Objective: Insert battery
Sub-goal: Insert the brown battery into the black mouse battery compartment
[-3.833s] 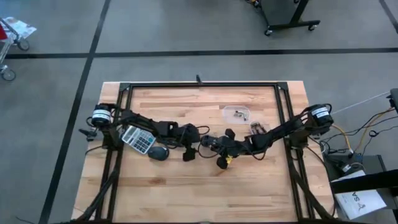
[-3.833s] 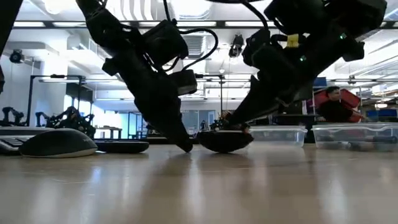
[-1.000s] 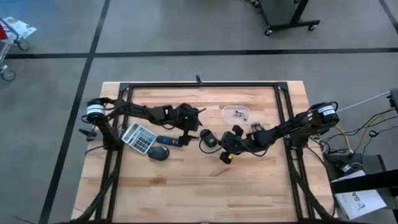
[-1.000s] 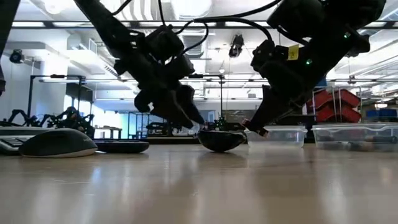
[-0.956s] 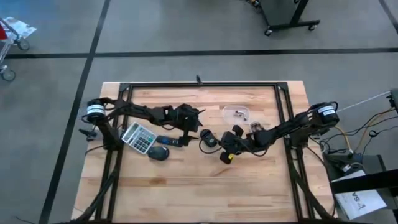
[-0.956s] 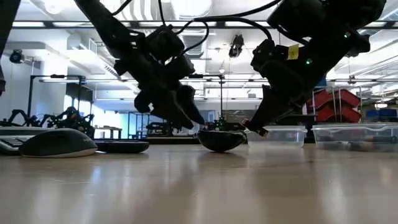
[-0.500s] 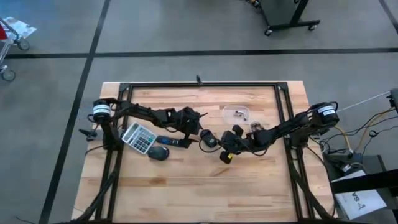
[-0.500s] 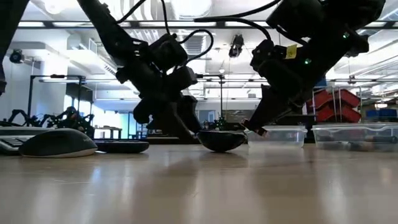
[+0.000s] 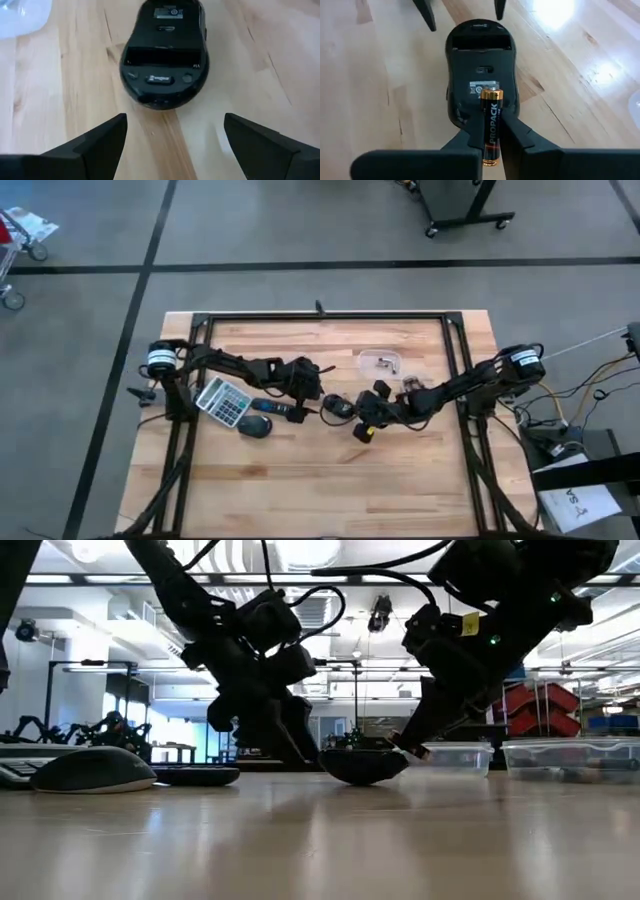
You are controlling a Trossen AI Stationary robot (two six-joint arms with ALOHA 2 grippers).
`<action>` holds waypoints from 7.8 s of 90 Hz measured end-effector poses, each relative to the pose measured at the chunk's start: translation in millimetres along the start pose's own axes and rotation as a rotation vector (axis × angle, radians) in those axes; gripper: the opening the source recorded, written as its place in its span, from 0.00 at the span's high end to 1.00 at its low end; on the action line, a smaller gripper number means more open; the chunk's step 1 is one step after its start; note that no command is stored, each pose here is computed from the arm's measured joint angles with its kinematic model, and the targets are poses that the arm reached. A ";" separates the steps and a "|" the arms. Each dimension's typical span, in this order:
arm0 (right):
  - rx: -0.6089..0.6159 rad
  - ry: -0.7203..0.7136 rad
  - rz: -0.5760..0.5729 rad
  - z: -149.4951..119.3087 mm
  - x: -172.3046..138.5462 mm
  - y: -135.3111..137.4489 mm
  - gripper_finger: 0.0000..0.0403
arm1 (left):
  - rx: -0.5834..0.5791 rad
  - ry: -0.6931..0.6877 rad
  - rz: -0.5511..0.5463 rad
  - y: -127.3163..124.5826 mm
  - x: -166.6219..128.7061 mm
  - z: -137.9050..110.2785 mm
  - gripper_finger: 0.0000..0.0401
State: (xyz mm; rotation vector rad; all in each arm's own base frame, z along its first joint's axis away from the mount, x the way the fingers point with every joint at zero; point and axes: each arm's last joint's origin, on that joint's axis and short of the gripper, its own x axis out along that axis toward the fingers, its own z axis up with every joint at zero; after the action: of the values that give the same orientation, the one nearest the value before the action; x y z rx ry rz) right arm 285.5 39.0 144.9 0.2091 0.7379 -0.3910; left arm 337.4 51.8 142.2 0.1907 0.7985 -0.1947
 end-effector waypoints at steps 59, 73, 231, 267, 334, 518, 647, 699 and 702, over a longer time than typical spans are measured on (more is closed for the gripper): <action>0.005 0.003 -0.009 1.0 1.2 -3.0 0.98 | -0.112 -0.042 0.033 -15.9 5.8 10.8 0.21; 0.004 0.004 -0.009 1.0 1.2 -3.0 0.98 | -0.143 -0.072 0.049 -17.2 6.1 14.6 0.21; 0.009 -0.007 0.001 2.1 1.2 -2.1 0.97 | -0.132 -0.102 0.214 -13.3 26.3 11.0 0.21; 0.009 -0.007 0.002 2.1 1.2 -2.1 0.97 | -0.168 -0.095 0.213 -11.1 14.2 14.7 0.21; 0.009 -0.009 0.002 2.3 1.2 -2.0 0.97 | -0.103 -0.163 0.178 -8.2 23.6 15.2 0.21; 0.012 -0.030 0.008 3.5 2.9 -0.6 0.97 | -0.017 -0.240 0.075 -21.1 44.5 13.7 0.50; 0.005 -0.039 0.016 -1.5 16.4 3.0 0.97 | 0.097 -0.291 0.135 -21.1 62.5 7.7 0.23; 0.006 -0.041 0.015 -1.4 16.4 2.9 0.97 | 0.116 -0.351 0.156 -21.5 68.7 7.6 0.23; 0.006 -0.041 0.014 -1.4 16.4 2.9 0.97 | 0.119 -0.361 0.159 -21.4 68.2 8.5 0.23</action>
State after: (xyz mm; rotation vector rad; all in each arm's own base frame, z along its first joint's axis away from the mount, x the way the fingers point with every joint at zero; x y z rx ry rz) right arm 296.9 37.6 132.7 0.2110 0.6951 -0.3829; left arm 384.6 22.3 96.5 0.3206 0.4110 -0.1214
